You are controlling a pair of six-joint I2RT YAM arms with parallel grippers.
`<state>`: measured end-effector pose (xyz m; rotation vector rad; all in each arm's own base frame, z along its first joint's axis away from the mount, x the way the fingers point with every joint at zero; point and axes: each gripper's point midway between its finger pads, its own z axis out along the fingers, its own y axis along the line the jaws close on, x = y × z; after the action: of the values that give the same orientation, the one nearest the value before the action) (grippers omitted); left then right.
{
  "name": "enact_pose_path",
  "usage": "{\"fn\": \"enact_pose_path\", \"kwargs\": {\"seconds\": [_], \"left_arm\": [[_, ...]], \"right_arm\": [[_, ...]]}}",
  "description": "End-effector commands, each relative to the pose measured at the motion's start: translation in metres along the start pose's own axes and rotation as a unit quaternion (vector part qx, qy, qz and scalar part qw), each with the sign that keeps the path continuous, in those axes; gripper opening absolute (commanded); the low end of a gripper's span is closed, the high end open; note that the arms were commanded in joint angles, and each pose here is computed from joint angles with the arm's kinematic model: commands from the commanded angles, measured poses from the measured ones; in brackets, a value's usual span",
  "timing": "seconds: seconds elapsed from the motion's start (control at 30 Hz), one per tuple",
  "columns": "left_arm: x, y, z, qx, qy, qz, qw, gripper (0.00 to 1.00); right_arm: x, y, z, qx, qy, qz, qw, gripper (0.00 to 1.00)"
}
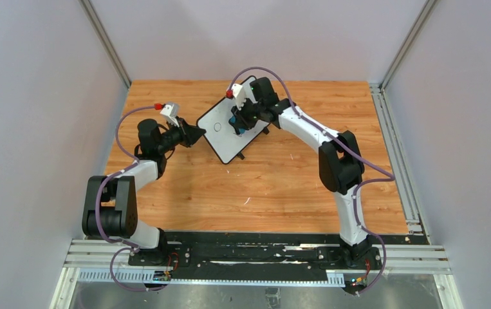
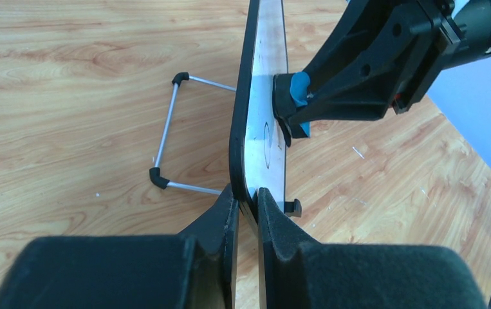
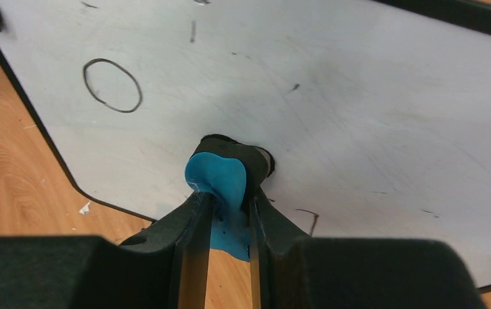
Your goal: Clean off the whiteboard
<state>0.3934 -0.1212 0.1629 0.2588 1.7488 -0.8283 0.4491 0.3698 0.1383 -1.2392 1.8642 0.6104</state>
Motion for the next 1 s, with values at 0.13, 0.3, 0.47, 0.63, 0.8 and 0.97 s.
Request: {"fn": "enact_pose_path", "kwargs": {"seconds": [0.13,0.3,0.47,0.63,0.8,0.97], "left_arm": [[0.013,0.009,-0.002,-0.011,0.021,0.034,0.999,0.00],[0.013,0.008,-0.003,-0.011,0.022,0.034,0.999,0.00],[0.012,0.007,-0.004,-0.010,0.021,0.037,0.999,0.00],[0.012,0.007,-0.004,-0.010,0.023,0.038,0.999,0.00],[0.013,0.007,-0.004,-0.011,0.025,0.038,0.999,0.00],[0.014,0.008,-0.003,-0.011,0.026,0.038,0.999,0.00]], "right_arm": [[-0.010,0.007,-0.006,0.004,-0.009,-0.018,1.000,0.01],[-0.002,-0.035,-0.007,0.037,-0.007,-0.011,0.999,0.01],[0.000,-0.062,-0.005,0.056,-0.004,-0.007,0.998,0.01],[-0.006,-0.060,-0.005,0.050,-0.012,-0.002,0.999,0.01],[-0.011,-0.036,-0.007,0.030,-0.018,-0.004,0.999,0.01],[-0.025,0.002,-0.006,-0.001,-0.025,-0.013,1.000,0.01]]}}
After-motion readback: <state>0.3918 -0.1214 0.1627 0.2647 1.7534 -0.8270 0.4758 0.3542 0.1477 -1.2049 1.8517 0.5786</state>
